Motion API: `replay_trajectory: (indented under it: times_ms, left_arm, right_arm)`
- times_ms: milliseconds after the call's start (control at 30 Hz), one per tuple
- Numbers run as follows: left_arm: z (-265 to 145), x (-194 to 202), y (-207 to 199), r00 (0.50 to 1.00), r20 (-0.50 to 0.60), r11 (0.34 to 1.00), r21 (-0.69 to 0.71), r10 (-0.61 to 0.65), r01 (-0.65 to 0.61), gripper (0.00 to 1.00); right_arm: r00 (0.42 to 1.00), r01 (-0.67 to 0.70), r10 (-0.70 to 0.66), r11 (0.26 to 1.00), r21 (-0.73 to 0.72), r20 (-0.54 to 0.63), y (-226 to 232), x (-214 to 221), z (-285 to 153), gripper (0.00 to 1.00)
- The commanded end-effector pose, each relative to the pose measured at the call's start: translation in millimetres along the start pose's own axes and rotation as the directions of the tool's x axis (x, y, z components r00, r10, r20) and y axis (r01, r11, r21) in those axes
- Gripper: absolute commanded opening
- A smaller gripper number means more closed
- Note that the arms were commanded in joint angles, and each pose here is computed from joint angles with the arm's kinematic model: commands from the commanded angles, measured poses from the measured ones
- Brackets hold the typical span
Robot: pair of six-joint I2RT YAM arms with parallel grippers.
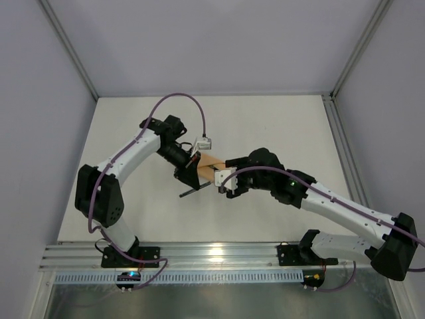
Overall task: Fold the napkin into a case and place the utensils inside
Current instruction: Pass from the left arm to the right, then stuff the fork into the folded napkin.
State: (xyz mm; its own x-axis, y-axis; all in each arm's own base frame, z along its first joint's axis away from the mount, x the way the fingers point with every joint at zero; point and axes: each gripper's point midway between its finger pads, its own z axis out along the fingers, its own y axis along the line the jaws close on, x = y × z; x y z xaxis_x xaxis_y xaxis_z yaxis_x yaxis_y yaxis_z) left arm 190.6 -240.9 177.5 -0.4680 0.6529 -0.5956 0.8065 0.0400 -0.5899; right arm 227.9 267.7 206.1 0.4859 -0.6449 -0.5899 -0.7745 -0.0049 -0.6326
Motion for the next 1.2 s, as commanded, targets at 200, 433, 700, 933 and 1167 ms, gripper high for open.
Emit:
replay_trajectory:
  times_ms: [200, 433, 700, 933, 1167]
  left_arm:
    - [-4.0, -3.2, -5.0, 1.0, 0.027, 1.0, -0.015, 0.013, -0.012, 0.0]
    - [-2.9, -0.1, -1.8, 1.0, 0.016, 1.0, -0.022, 0.012, -0.011, 0.0]
    - [-17.2, -3.7, 18.7, 0.996, -0.004, 0.972, -0.215, 0.092, -0.091, 0.58]
    - [-34.8, -13.2, 29.9, 0.993, 0.016, 0.944, -0.312, 0.116, -0.106, 0.65]
    - [-46.9, -8.1, 58.7, 0.988, -0.054, 0.898, -0.413, 0.141, -0.151, 0.75]
  right_arm:
    - [0.993, -0.088, 0.093, 0.993, 0.072, -0.07, -29.8, -0.7, 17.6, 0.34]
    - [0.982, -0.165, 0.165, 0.986, 0.017, -0.096, -19.1, 0.3, 18.0, 0.04]
    - [0.91, -0.413, 0.405, 0.903, -0.119, -0.086, 28.3, -0.8, 18.1, 0.04]
    - [0.694, -0.72, 0.693, 0.669, -0.186, -0.195, 84.4, 20.3, 21.7, 0.04]
    - [0.4, -0.913, 0.895, 0.372, -0.166, -0.197, 90.8, 43.2, 19.7, 0.04]
